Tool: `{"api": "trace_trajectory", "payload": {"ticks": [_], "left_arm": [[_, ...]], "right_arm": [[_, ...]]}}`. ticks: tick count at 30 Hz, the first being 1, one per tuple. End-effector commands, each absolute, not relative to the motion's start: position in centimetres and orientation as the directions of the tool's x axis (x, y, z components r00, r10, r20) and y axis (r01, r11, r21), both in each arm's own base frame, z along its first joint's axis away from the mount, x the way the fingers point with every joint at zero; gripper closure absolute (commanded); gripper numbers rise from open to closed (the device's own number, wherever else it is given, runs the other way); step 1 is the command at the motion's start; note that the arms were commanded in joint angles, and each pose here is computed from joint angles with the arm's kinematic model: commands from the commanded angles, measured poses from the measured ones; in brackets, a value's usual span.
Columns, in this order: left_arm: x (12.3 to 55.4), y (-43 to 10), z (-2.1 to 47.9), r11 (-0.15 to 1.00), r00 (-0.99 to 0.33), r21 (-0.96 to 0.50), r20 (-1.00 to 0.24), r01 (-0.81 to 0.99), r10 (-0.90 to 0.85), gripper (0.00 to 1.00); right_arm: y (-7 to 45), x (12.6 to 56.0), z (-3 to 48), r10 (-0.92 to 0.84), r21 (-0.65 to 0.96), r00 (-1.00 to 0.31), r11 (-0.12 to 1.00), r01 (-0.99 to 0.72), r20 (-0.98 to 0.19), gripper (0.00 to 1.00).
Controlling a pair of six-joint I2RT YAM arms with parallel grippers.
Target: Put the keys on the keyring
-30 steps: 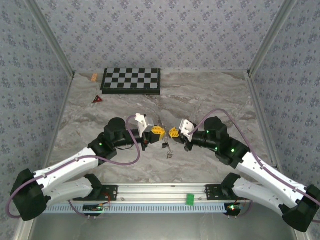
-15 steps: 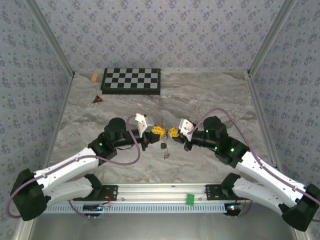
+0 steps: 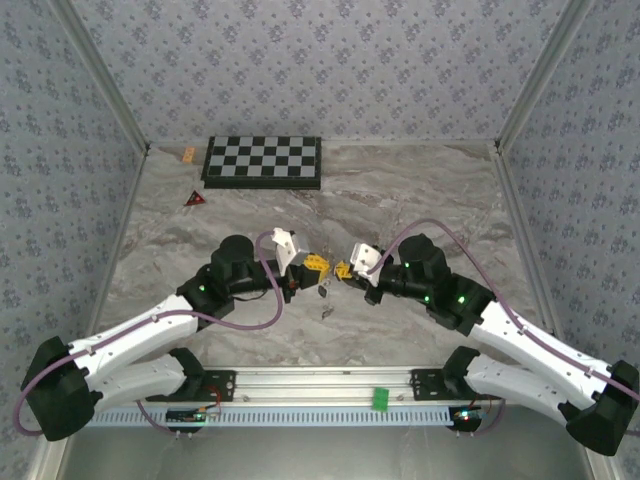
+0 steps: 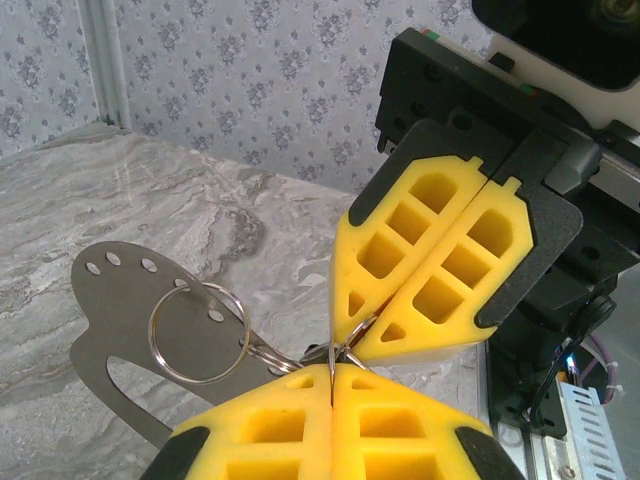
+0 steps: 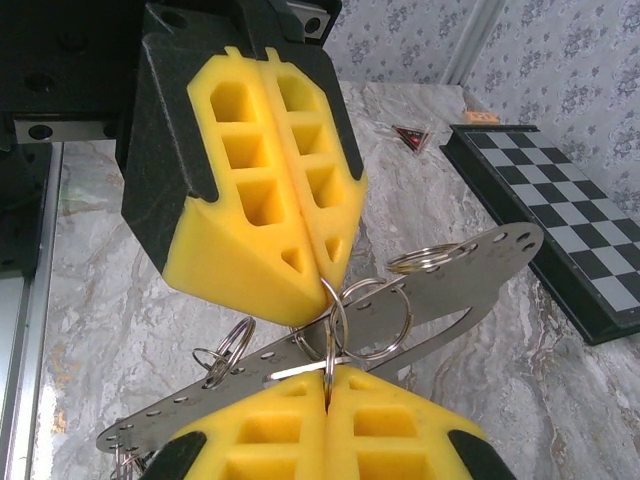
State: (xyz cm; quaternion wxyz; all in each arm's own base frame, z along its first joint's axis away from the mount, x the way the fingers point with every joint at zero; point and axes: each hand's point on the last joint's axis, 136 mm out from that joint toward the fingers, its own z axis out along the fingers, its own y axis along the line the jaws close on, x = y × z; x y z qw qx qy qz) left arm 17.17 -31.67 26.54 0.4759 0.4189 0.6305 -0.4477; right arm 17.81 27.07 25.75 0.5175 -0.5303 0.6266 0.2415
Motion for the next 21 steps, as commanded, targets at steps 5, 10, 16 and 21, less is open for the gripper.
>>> {"api": "trace_trajectory", "payload": {"ticks": [5,10,16,21], "left_arm": [[16.9,-32.4,29.0,0.204,-0.131,-0.114,-0.989,0.972,0.069,1.0],[16.7,-32.5,28.9,0.198,-0.125,-0.107,-0.989,0.974,0.082,1.0],[16.4,-32.7,28.7,0.193,-0.12,-0.099,-0.988,0.976,0.098,1.0],[16.2,-32.8,28.6,0.188,-0.112,-0.091,-0.988,0.978,0.107,1.0]], "right_arm": [[27.9,17.0,27.7,-0.399,-0.281,0.158,0.272,-0.92,-0.903,1.0],[28.1,16.9,27.3,-0.43,-0.303,0.17,0.261,-0.917,-0.887,1.0],[28.3,16.8,26.8,-0.466,-0.31,0.171,0.241,-0.92,-0.868,1.0],[28.4,16.8,26.7,-0.481,-0.313,0.17,0.234,-0.921,-0.86,1.0]]}}
